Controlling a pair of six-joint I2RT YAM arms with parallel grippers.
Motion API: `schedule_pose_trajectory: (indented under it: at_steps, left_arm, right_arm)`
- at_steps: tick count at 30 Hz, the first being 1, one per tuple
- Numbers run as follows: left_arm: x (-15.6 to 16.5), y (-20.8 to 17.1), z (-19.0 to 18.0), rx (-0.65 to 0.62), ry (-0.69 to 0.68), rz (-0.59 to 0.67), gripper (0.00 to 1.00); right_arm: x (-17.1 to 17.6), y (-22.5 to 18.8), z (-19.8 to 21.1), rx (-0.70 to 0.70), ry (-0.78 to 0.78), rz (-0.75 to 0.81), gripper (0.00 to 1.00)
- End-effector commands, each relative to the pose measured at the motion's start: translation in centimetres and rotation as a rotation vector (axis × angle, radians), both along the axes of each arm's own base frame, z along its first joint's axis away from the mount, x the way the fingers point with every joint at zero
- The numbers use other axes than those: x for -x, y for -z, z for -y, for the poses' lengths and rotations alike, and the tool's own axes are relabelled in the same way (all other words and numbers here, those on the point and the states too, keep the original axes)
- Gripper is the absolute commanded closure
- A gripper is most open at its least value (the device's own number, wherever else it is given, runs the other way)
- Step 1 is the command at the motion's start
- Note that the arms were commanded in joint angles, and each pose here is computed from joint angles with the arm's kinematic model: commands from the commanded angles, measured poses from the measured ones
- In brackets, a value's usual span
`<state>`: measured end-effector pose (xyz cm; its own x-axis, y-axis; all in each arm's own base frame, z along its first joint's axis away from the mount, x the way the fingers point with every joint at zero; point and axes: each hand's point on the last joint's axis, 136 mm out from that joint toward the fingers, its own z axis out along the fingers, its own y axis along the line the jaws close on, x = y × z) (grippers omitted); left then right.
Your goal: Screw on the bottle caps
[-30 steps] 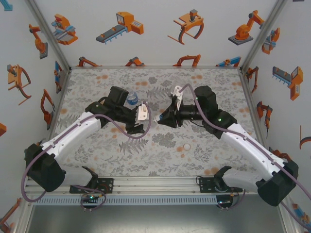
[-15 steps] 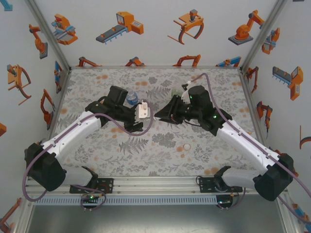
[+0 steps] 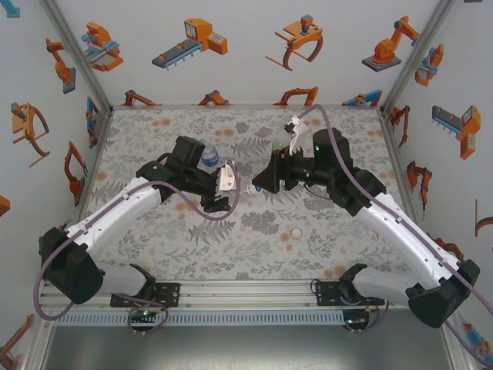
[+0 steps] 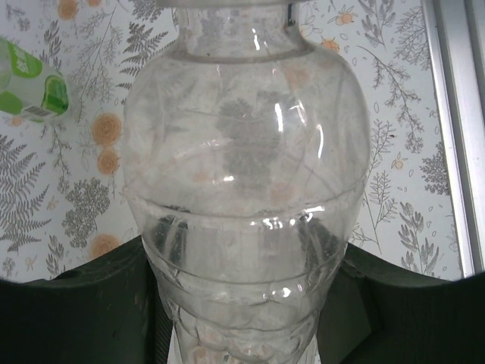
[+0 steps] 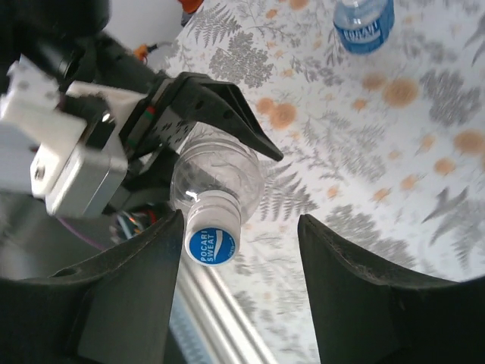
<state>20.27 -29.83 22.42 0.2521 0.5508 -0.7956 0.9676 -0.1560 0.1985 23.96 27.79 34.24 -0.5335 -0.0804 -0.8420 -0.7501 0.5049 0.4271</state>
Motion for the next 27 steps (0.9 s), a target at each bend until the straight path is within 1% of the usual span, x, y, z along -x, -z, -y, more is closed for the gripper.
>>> schedule_pose_trajectory:
  at_steps: [1,4,6,9,11,13,19,24,27]
  left_arm:
    - [1.8,-1.7,0.1,0.06,0.085,0.012,1.0]
    - [1.8,-1.6,0.1,0.06,0.089,0.006,1.0]
    - [1.8,-1.6,0.1,0.058,0.089,0.005,1.0]
    - [1.9,-1.6,0.0,0.058,0.091,0.002,1.0]
    - [1.9,-1.6,0.0,0.057,0.092,0.004,1.0]
    - [1.9,-1.5,0.0,0.055,0.092,-0.002,1.0]
    - [1.9,-1.5,0.0,0.053,0.091,-0.003,1.0]
    - [2.0,-1.6,0.1,0.057,0.094,-0.001,1.0]
    - [2.1,-1.7,0.0,0.059,0.094,0.001,1.0]
  right_arm:
    - [2.4,-3.8,-0.4,0.062,-0.223,0.401,0.42]
    - [5.0,-4.0,-0.8,0.068,-0.401,0.57,0.41]
    - [6.0,-3.8,-0.9,0.063,-0.474,0.655,0.41]
    - [6.7,-2.9,-1.2,0.058,-0.536,0.718,0.41]
    - [7.3,-2.3,-1.4,0.05,-0.586,0.732,0.41]
    - [7.4,-1.8,-1.6,0.044,-0.601,0.728,0.42]
    - [6.9,-1.0,-2.1,0.057,-0.595,0.718,0.53]
    - [6.9,-0.8,-2.3,0.062,-0.595,0.716,0.58]
    - [6.7,-0.4,-2.4,0.076,-0.584,0.703,0.66]
